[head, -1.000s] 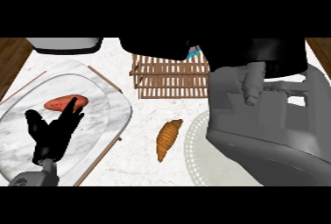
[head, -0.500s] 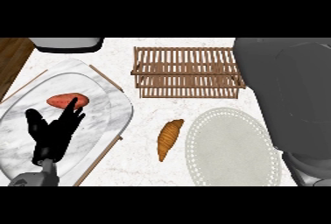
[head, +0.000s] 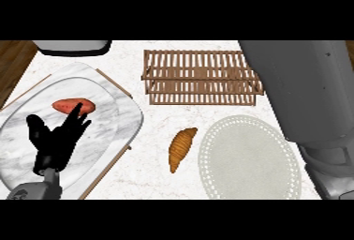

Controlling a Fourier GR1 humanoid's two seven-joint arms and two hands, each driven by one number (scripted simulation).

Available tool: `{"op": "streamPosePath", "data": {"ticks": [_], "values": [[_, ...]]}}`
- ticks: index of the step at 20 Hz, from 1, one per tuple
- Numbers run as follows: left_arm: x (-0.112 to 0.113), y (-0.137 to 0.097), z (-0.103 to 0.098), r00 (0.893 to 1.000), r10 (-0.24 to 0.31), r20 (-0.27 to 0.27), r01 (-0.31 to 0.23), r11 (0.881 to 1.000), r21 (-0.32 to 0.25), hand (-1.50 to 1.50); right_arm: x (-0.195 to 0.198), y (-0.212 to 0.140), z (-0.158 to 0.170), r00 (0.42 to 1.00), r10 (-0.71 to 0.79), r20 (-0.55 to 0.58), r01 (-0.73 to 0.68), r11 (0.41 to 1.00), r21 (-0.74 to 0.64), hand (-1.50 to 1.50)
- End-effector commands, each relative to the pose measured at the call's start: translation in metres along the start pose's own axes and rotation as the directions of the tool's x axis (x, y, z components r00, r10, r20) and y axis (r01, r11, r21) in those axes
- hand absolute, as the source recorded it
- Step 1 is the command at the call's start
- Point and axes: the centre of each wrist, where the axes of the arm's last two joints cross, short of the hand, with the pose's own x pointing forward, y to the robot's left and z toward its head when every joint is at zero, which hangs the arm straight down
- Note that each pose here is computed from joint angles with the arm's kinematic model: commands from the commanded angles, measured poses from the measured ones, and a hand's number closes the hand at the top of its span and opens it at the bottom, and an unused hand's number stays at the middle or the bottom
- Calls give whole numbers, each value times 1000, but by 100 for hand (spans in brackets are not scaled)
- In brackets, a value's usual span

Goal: Pick the cupcake from the placemat and place it in the tiered shelf

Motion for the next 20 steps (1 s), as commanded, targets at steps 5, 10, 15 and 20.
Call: {"op": "streamPosePath", "data": {"ticks": [5,10,15,20], "values": [[-30,7,6,995,11,-102,-11,1000,2,0,-34,17,-25,999,40,0,-40,999,-23,150],[-24,-10,5,996,17,-91,-20,999,-26,0,-26,25,-36,999,-15,42,17,999,-30,150],[-21,-15,-7,996,6,-94,-5,1000,13,0,-26,16,-40,997,-16,77,17,1000,-10,150],[-24,-8,8,996,11,-86,-12,1000,-7,0,-20,36,-39,995,84,46,-85,996,20,150]]}}
